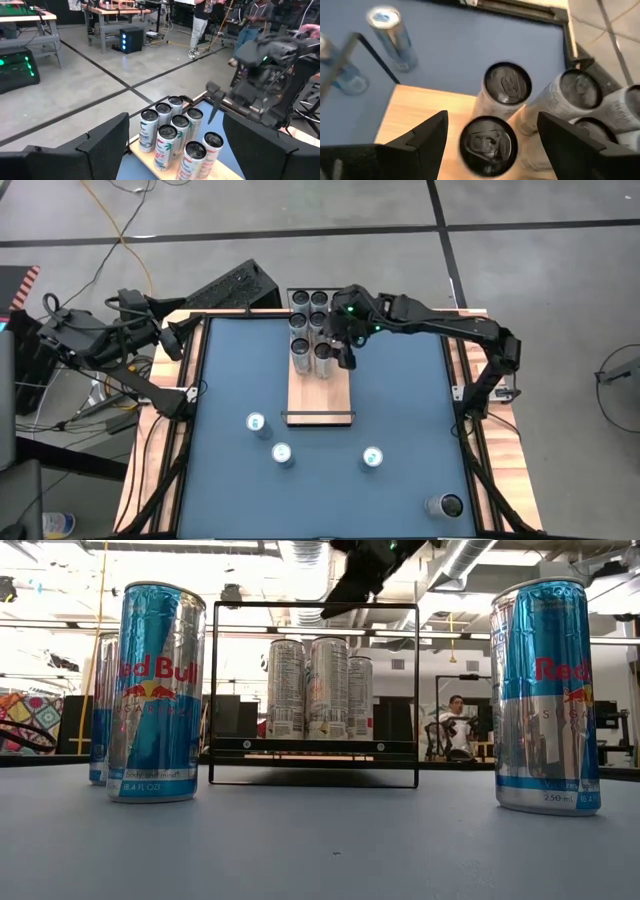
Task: Place canned beverage on shelf
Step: Put the left white-yellow soda can on the shelf, then put the white-yellow soda can on the shelf
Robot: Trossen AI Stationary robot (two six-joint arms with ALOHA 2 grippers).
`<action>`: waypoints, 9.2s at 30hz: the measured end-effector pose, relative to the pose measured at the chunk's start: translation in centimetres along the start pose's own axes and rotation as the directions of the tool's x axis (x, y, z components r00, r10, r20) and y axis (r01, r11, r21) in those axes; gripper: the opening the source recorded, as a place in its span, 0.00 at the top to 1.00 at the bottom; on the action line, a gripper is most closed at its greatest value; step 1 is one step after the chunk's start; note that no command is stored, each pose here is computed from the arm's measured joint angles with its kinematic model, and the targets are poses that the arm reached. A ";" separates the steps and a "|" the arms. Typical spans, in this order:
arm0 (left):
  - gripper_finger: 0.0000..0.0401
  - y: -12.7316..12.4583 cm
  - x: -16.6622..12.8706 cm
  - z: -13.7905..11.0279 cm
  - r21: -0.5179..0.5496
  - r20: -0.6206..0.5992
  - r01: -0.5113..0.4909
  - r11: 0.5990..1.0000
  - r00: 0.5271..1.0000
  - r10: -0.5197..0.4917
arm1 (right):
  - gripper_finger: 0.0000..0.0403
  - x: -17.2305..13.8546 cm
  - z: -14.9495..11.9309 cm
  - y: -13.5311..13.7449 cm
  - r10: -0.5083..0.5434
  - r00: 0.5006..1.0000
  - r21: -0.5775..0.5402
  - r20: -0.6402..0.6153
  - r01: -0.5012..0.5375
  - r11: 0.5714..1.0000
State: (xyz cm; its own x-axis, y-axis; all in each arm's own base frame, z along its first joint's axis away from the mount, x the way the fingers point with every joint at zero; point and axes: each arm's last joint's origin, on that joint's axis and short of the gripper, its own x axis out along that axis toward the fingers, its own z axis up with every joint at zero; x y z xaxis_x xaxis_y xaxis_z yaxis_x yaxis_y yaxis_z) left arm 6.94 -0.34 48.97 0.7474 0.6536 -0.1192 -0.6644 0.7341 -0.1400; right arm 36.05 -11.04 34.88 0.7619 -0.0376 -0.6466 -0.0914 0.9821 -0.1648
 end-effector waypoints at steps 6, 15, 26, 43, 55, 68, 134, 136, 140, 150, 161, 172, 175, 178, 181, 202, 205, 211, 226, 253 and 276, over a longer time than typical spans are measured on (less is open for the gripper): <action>0.23 0.0 0.0 0.0 -0.009 -0.002 0.005 1.000 1.000 -0.005 | 0.20 1.7 -0.7 0.1 0.020 0.998 0.035 -0.067 -0.017 0.999; 0.23 0.0 0.0 0.0 -0.032 -0.002 0.004 0.999 1.000 -0.004 | 0.05 1.7 -1.1 0.0 0.024 0.995 0.039 -0.098 -0.020 0.999; 0.23 0.0 0.0 0.0 -0.046 -0.002 0.003 0.999 1.000 -0.003 | 0.06 1.6 -1.3 -0.3 0.023 0.994 0.029 -0.108 -0.020 0.999; 0.23 0.0 0.0 0.0 -0.058 -0.003 0.002 0.998 1.000 -0.003 | 0.06 4.2 -2.2 -0.5 0.042 0.988 0.035 -0.149 -0.037 0.999; 0.23 0.0 0.0 -0.1 -0.055 -0.004 0.002 0.998 1.000 -0.002 | 0.20 4.1 -2.5 -0.6 0.066 0.984 0.048 -0.165 -0.059 0.997; 0.23 0.0 0.0 -0.1 -0.050 -0.007 0.001 0.999 1.000 -0.001 | 0.30 4.2 -2.5 -0.6 0.038 0.983 0.049 -0.178 -0.030 0.998; 0.23 0.1 0.0 -0.3 -0.021 -0.016 -0.003 1.000 1.000 0.002 | 0.30 4.7 -1.2 2.2 -0.221 0.940 0.446 -0.261 0.320 0.836; 0.23 0.1 0.0 -0.3 -0.017 -0.015 -0.003 1.000 1.000 0.002 | 0.30 4.7 -1.2 2.3 -0.221 0.940 0.470 -0.260 0.323 0.821; 0.23 0.1 0.0 -0.3 -0.017 -0.016 -0.003 1.000 1.000 0.003 | 0.30 4.8 -1.1 2.7 -0.225 0.939 0.496 -0.262 0.331 0.803; 0.23 0.1 0.0 -0.3 -0.017 -0.018 0.001 1.000 1.000 -0.002 | 0.30 4.7 -1.3 3.0 -0.235 0.926 0.506 -0.294 0.360 0.784; 0.23 0.1 0.0 -0.4 -0.006 -0.022 -0.001 1.000 1.000 0.001 | 0.30 4.8 -1.3 3.1 -0.217 0.932 0.470 -0.290 0.336 0.816; 0.23 0.2 0.0 -0.4 -0.006 -0.026 -0.003 1.000 1.000 0.002 | 0.17 4.6 -1.2 3.0 -0.213 0.934 0.469 -0.287 0.330 0.819; 0.23 0.2 0.0 -0.4 -0.007 -0.026 -0.003 1.000 1.000 0.003 | 0.10 4.6 -1.2 3.0 -0.212 0.934 0.470 -0.287 0.330 0.819; 0.23 0.2 0.0 -0.4 -0.007 -0.026 -0.003 1.000 1.000 0.003 | 0.06 4.6 -1.3 3.0 -0.211 0.933 0.465 -0.290 0.330 0.821; 0.23 0.2 0.0 -0.4 -0.008 -0.026 -0.003 1.000 1.000 0.003 | 0.05 3.7 -1.3 3.2 -0.197 0.923 0.452 -0.330 0.337 0.826; 0.23 0.2 0.0 -0.4 0.010 -0.028 0.003 1.000 1.000 -0.002 | 0.06 -7.9 -2.1 16.1 0.190 0.724 0.698 -0.664 0.508 0.504; 0.23 0.1 0.0 -0.5 0.030 -0.043 0.035 0.999 0.999 -0.034 | 0.06 -9.2 -2.0 19.2 0.218 0.722 0.730 -0.657 0.535 0.425; 0.23 -0.1 0.0 -0.5 0.061 -0.072 0.099 0.993 0.993 -0.094 | 0.06 -12.3 -2.5 24.1 0.286 0.711 0.764 -0.643 0.565 0.312; 0.23 -0.3 -0.1 -0.7 0.066 -0.106 0.171 0.983 0.981 -0.163 | 0.06 -18.9 -6.1 34.3 0.422 0.547 0.660 -0.723 0.726 0.191; 0.23 -1.0 0.3 -0.8 -0.111 -0.117 0.144 0.983 0.981 -0.157 | 0.06 -13.9 -8.0 39.8 0.269 0.542 0.597 -0.796 0.777 0.199; 0.23 -1.4 0.5 -0.9 -0.111 -0.122 0.140 0.984 0.981 -0.154 | 0.06 -12.0 -8.7 40.0 0.288 0.495 0.552 -0.820 0.818 0.165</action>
State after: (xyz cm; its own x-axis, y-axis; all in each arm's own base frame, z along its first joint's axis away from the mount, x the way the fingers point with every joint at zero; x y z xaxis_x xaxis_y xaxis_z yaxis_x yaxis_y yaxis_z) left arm 8.26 -1.27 48.21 0.8354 0.5057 -0.2154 -0.5484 0.7936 -0.2638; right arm 17.65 27.12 29.51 -0.1745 0.1131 -0.9781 0.9617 0.2327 -0.1447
